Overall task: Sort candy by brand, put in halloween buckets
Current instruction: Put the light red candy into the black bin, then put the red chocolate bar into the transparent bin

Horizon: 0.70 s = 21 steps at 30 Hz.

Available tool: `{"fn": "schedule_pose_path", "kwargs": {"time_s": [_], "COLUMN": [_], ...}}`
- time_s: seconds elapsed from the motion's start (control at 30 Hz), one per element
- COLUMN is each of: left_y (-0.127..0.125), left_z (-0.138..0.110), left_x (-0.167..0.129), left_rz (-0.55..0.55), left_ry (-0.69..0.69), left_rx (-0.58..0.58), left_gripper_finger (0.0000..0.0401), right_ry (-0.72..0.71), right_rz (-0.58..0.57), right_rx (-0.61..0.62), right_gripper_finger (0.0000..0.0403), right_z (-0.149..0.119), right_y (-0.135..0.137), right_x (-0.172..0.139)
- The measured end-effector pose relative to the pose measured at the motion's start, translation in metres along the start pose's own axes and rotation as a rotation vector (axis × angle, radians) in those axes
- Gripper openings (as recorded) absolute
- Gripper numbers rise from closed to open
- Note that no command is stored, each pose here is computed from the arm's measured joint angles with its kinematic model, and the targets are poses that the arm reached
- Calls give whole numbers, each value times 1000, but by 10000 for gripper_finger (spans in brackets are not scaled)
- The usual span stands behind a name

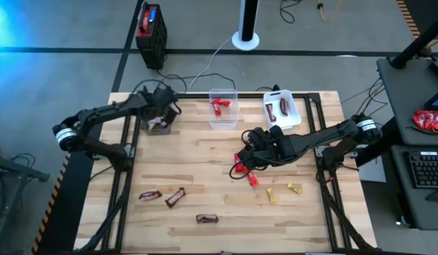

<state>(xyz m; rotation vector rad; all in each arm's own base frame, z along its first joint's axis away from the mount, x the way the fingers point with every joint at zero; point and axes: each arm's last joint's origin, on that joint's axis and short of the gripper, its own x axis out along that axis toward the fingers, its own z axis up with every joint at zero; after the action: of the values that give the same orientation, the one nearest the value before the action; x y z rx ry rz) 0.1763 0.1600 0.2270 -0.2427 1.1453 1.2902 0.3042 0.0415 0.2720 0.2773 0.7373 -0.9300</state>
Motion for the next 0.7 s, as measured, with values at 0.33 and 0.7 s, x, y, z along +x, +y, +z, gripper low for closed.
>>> {"fn": "schedule_pose_path", "kwargs": {"time_s": [0.33, 0.7], "left_y": [16, 3], "left_z": [5, -2], "left_x": [21, 14], "left_rz": [-9, -72], "left_ry": [-20, -25], "left_rx": [-35, 7], "left_gripper_finger": [98, 162], "right_ry": [0, 0], "right_rz": [-2, -2], "right_rx": [5, 2], "right_gripper_finger": [201, 201], "right_z": [1, 1], "right_y": [0, 0], "right_x": [1, 0]}}
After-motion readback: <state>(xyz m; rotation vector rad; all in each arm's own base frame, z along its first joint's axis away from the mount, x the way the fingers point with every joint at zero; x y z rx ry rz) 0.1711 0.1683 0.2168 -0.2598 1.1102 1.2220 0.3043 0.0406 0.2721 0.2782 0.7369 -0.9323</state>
